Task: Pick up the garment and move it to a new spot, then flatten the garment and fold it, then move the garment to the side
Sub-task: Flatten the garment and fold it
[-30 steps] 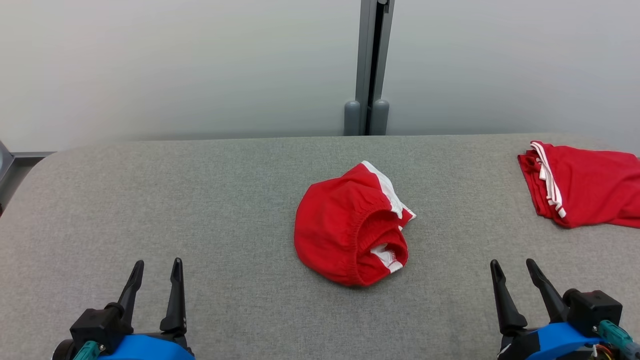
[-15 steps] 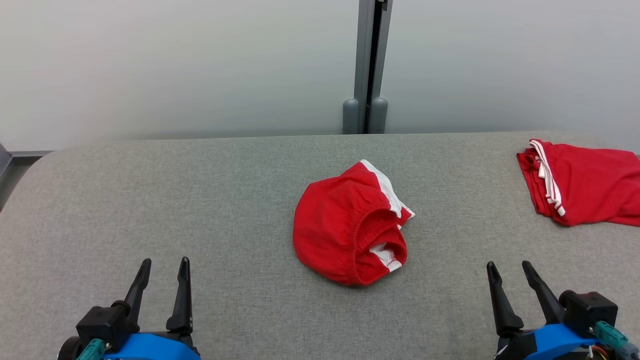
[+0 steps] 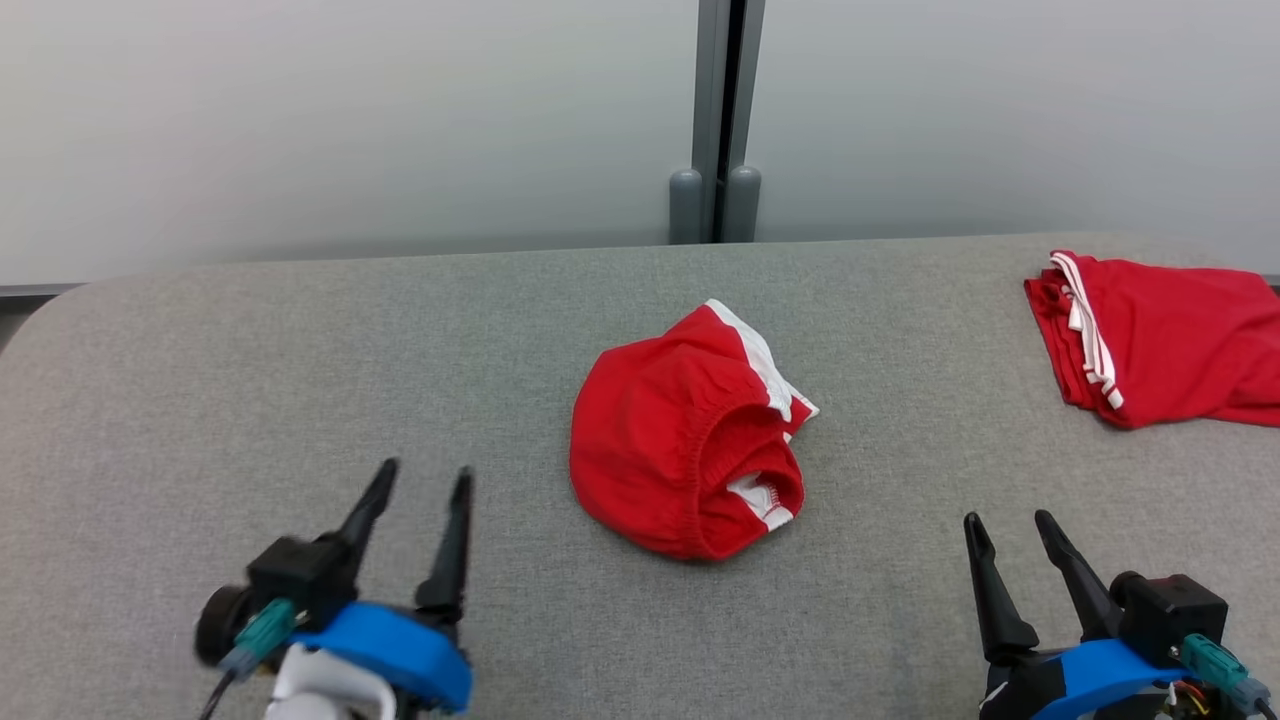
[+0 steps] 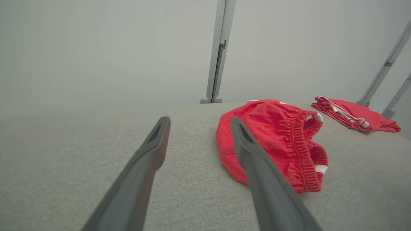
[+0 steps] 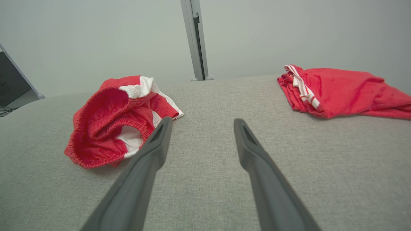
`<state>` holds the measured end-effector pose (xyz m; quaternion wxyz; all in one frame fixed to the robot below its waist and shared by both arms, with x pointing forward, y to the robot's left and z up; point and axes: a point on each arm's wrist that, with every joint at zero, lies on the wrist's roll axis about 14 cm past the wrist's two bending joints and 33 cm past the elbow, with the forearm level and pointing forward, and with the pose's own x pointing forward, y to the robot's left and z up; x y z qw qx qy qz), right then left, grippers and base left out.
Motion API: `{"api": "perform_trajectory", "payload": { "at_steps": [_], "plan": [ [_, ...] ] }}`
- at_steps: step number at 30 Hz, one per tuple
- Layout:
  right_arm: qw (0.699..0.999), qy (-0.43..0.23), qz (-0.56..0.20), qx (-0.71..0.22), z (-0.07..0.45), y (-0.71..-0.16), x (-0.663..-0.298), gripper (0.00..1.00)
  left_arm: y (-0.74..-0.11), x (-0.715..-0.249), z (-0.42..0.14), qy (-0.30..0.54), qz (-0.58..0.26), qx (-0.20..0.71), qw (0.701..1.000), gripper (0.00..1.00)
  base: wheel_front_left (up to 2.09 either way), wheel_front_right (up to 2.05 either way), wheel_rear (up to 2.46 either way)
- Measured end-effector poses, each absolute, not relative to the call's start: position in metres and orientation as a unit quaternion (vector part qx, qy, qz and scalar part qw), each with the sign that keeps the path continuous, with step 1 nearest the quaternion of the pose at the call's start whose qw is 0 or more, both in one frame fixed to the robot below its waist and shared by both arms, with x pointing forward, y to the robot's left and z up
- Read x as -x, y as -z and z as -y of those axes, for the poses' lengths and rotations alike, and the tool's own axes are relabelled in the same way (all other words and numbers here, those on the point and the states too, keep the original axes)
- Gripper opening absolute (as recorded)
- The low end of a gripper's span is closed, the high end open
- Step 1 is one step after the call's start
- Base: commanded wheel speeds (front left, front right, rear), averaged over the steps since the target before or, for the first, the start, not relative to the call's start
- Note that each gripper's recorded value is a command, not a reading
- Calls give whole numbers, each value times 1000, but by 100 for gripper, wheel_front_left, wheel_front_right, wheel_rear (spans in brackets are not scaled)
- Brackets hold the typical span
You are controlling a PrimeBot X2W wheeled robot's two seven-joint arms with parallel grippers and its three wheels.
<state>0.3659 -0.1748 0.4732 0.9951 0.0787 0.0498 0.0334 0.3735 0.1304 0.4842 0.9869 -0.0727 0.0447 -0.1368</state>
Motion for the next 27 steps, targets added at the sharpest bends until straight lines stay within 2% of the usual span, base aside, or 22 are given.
{"api": "perform_trajectory", "payload": {
  "at_steps": [9,17,22,27],
  "plan": [
    [995,-29,-53,-84,177,-470,-370,100,-484,-396,-34,288,-70,49,954,100,0,0,0],
    [995,-7,-57,-82,191,-464,-370,100,-452,-405,17,354,-129,25,926,100,0,0,0],
    [995,4,-61,-83,197,-461,-368,100,-428,-415,27,355,-168,0,920,100,0,0,0],
    [995,18,-59,-80,206,-461,-367,100,-411,-432,21,312,-194,-24,930,100,0,0,0]
  ]
}}
